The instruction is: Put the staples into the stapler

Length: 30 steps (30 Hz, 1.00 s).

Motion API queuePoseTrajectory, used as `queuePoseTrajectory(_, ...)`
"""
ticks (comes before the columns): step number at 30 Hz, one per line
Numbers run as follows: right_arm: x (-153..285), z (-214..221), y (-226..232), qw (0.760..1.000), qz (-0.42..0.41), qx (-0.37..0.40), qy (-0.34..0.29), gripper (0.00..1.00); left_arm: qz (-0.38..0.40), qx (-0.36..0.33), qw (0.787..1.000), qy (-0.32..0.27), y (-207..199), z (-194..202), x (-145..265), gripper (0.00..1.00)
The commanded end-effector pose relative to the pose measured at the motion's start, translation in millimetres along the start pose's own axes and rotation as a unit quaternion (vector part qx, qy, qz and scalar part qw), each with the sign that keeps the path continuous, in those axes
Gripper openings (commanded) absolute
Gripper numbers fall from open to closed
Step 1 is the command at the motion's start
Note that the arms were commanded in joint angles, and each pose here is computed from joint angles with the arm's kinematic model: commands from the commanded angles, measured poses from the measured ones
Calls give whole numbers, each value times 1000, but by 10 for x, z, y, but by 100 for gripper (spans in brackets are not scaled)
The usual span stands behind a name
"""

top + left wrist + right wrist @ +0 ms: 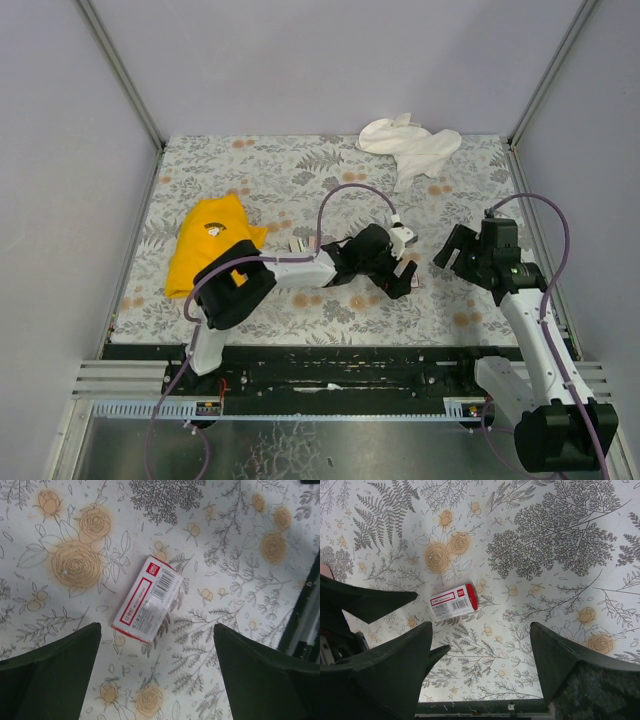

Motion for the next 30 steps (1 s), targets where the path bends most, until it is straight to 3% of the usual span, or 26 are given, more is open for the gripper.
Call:
queuePoseTrajectory(1, 67, -42, -33, 1000, 1, 11, -28, 86, -26, -44, 999, -1, 82, -78, -140, 93)
queuePoseTrajectory(9, 104, 15, -12, 999, -18, 16, -23, 86, 7, -72, 997, 26, -99, 124, -269, 93)
queuePoseTrajectory(16, 96, 88, 16, 999, -39, 5, -16, 86, -13, -104, 994, 30, -66, 132, -268, 92)
queuePoseTrajectory(25, 100, 118, -34, 999, -30, 6, -18, 87, 1, -135, 989, 63, -194, 325, -312, 74)
queuePoseTrajectory(30, 88, 133, -23, 999, -36, -4, -19, 87, -29, -139, 987, 76, -188, 441, -303, 67)
Point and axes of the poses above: each gripper's point midway between its finger pads, its own x axis back along the fingers, its own y axis along the line the jaws close on, z = x × y, the point moved 4 cm from there along x, back along the fingers, and after that the axes turned 7 degrees about -x, right-handed, at the moved point
